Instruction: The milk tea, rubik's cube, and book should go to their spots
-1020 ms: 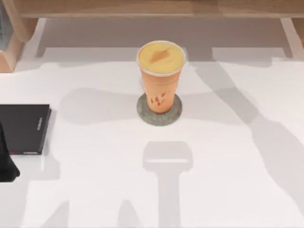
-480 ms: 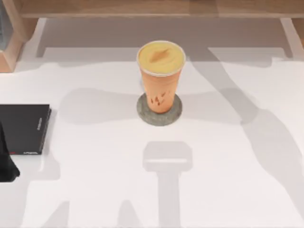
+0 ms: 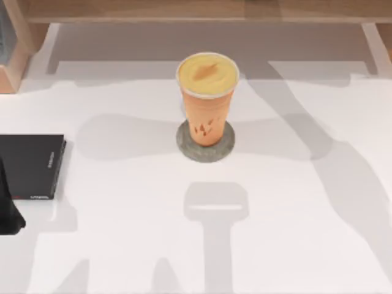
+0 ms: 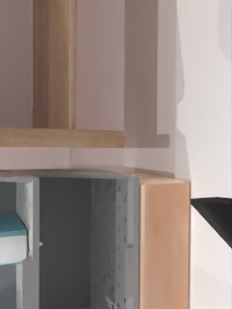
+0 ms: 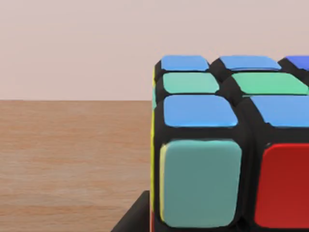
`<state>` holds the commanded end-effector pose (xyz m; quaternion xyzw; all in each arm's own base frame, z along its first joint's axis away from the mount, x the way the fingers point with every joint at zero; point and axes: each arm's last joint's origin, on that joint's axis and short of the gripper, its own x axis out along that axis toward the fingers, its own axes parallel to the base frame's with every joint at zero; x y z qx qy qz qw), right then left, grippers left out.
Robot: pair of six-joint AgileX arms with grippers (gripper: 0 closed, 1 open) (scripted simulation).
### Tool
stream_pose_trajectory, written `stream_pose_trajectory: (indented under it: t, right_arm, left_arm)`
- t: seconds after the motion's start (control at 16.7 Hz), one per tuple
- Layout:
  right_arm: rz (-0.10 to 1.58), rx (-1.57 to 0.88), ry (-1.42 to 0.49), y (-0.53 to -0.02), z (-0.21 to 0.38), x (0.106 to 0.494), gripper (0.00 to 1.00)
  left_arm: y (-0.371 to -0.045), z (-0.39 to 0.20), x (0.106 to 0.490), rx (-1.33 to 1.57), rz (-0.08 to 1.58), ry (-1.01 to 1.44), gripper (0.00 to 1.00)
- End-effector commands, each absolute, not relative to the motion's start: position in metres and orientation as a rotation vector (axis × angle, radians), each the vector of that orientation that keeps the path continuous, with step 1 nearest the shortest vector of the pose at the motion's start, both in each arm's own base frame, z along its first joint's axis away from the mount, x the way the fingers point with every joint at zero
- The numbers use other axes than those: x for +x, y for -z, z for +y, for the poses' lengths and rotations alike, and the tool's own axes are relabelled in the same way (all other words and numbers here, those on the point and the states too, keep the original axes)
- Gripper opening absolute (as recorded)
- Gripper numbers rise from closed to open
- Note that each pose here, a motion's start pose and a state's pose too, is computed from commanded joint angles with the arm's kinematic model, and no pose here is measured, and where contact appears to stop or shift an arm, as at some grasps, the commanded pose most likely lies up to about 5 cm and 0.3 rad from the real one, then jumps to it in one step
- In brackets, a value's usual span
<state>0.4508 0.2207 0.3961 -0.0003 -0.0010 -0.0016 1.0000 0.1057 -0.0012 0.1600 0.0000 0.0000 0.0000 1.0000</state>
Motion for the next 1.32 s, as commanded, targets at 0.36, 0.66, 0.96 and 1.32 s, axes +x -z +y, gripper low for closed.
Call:
stream_pose_trajectory:
  t: [0.36, 0.66, 0.96, 1.32]
  right_arm:
    - [-0.002, -0.001, 0.003, -0.396, 0.221, 0.451, 0.98]
    - [-0.002, -0.001, 0.003, -0.396, 0.221, 0.451, 1.00]
    - [-0.002, -0.001, 0.003, -0.396, 0.221, 0.451, 1.00]
    - [-0.002, -0.001, 0.003, -0.396, 0.221, 0.451, 1.00]
  left_arm:
    - [-0.160, -0.001, 0.106, 0.000, 0.000, 0.000, 1.00]
    - [-0.160, -0.001, 0.106, 0.000, 0.000, 0.000, 1.00]
    - [-0.160, -0.001, 0.106, 0.000, -0.001, 0.000, 1.00]
    - [-0.163, -0.001, 0.092, 0.000, -0.007, 0.000, 1.00]
